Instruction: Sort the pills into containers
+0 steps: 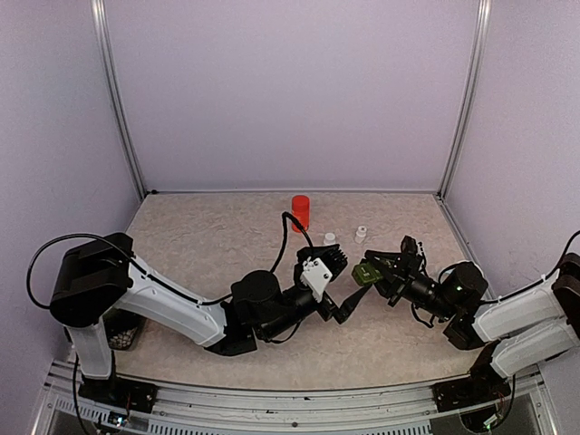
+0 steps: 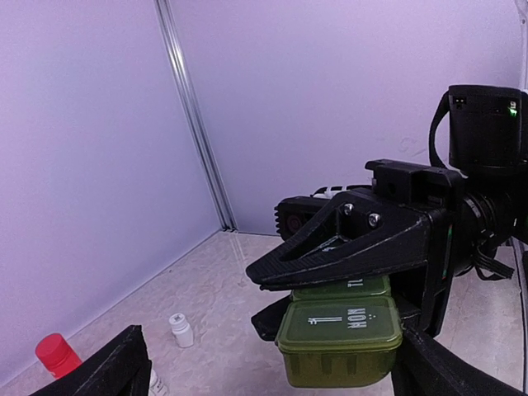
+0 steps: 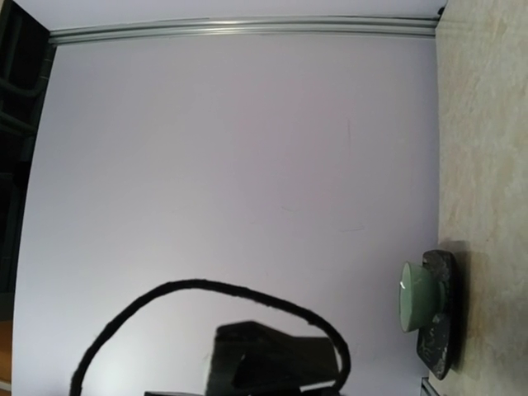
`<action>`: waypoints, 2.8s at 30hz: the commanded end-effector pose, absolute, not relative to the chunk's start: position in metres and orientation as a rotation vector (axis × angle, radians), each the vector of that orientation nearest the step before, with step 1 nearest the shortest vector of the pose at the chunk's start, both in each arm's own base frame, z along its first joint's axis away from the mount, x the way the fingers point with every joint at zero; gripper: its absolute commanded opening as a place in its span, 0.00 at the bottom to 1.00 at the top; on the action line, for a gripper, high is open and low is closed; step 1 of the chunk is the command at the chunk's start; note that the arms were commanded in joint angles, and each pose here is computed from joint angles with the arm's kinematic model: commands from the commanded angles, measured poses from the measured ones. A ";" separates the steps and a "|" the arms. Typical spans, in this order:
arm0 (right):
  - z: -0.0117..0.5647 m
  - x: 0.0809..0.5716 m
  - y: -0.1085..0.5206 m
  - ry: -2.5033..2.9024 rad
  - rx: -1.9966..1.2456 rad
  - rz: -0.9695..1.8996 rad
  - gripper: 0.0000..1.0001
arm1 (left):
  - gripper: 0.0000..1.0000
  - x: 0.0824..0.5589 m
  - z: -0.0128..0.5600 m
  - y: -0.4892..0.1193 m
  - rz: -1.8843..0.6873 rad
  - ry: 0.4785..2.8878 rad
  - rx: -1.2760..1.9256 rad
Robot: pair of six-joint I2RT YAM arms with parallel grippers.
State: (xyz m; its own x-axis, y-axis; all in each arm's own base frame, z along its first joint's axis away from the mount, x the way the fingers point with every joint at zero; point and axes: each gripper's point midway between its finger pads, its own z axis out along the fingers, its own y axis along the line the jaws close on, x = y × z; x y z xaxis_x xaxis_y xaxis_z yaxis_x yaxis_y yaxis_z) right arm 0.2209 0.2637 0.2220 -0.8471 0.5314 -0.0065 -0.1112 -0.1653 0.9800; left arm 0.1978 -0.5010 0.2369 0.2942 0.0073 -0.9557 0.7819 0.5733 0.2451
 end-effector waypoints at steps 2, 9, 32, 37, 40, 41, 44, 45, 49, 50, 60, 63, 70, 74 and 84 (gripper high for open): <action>0.138 0.222 0.256 1.998 0.622 1.785 0.06 | 0.98 0.180 0.352 -0.473 -0.775 0.926 0.535; 0.132 0.226 0.246 2.021 0.650 1.685 0.06 | 0.99 0.177 0.356 -0.469 -0.770 0.918 0.509; 0.207 0.229 0.253 1.830 0.469 1.814 0.06 | 0.99 0.178 0.272 -0.484 -0.790 1.125 0.707; 0.217 0.222 0.255 1.794 0.450 1.891 0.07 | 0.99 0.174 0.262 -0.493 -0.804 1.118 0.754; 0.221 0.218 0.253 1.767 0.462 1.941 0.07 | 0.99 0.174 0.259 -0.495 -0.805 1.104 0.769; 0.223 0.217 0.253 1.756 0.463 1.955 0.07 | 0.98 0.173 0.259 -0.496 -0.807 1.099 0.779; 0.230 0.215 0.252 1.727 0.451 1.993 0.07 | 0.94 0.174 0.256 -0.499 -0.804 1.094 0.795; 0.233 0.214 0.253 1.718 0.442 2.003 0.07 | 0.92 0.175 0.255 -0.500 -0.805 1.095 0.796; 0.244 0.213 0.258 1.705 0.395 2.030 0.08 | 0.85 0.183 0.253 -0.502 -0.813 1.107 0.788; 0.246 0.212 0.259 1.703 0.383 2.040 0.08 | 0.83 0.184 0.253 -0.502 -0.813 1.107 0.788; 0.263 0.210 0.267 1.669 0.313 2.095 0.08 | 0.76 0.183 0.249 -0.513 -0.809 1.107 0.848; 0.267 0.210 0.268 1.662 0.300 2.095 0.08 | 0.80 0.184 0.245 -0.513 -0.805 1.117 0.858; 0.283 0.209 0.265 1.585 0.257 2.100 0.08 | 0.79 0.184 0.242 -0.512 -0.803 1.129 0.857; 0.297 0.210 0.262 1.526 0.191 2.052 0.08 | 0.79 0.179 0.249 -0.510 -0.875 1.137 0.837; 0.325 0.213 0.237 1.335 0.079 1.830 0.10 | 0.83 0.143 0.294 -0.486 -1.266 1.073 0.740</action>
State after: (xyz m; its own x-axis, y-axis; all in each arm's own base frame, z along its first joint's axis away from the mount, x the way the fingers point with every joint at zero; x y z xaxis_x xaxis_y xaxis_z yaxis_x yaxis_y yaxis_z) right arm 0.2096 0.2496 0.3003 -0.7545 0.5827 -0.3019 -0.4463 -0.1183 0.8870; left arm 0.1641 -0.4985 0.2494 0.0506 -0.2194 -0.9743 0.9406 0.3385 -0.0273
